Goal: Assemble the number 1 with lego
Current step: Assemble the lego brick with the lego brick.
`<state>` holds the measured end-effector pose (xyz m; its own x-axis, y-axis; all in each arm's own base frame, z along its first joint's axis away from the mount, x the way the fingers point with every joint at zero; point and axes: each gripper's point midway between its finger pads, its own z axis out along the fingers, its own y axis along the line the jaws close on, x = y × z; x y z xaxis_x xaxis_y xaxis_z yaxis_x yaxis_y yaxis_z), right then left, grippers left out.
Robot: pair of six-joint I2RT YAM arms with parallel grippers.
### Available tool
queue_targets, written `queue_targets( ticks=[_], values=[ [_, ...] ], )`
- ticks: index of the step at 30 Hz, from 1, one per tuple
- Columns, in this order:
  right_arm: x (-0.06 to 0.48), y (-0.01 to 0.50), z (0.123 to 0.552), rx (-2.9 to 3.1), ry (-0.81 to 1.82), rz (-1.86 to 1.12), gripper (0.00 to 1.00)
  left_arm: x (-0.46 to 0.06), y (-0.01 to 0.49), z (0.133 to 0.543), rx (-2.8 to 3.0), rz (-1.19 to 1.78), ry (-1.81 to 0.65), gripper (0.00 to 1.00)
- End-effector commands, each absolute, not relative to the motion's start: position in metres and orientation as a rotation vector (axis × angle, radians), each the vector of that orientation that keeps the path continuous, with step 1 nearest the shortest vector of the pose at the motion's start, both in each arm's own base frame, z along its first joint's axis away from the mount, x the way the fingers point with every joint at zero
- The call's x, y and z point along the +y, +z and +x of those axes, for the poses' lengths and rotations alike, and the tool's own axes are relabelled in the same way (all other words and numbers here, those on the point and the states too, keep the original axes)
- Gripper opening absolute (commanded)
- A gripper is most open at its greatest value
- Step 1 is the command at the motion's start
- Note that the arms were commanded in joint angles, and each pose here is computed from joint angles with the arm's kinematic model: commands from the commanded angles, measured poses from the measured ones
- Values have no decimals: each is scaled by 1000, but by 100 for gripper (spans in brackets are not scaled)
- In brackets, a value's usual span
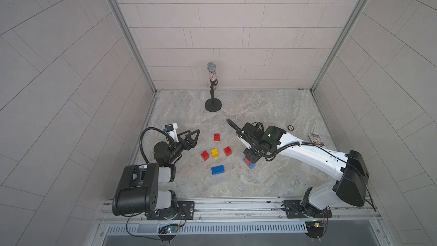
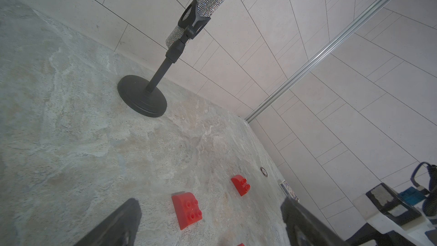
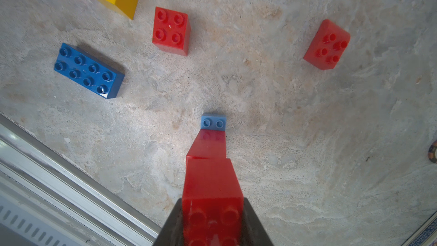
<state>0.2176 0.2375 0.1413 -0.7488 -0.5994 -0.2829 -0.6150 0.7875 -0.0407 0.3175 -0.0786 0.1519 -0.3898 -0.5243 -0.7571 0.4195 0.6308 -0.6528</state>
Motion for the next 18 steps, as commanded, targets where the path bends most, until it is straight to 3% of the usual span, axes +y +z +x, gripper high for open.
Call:
queue_targets(
  ticks=[1, 18],
  values=[
    [226, 122, 211, 2771, 0, -963, 18, -78, 165, 317, 1644, -55, -1007, 100],
    [218, 118, 211, 2782, -72, -980, 18, -77, 165, 317, 1644, -56, -1006, 100]
  ],
)
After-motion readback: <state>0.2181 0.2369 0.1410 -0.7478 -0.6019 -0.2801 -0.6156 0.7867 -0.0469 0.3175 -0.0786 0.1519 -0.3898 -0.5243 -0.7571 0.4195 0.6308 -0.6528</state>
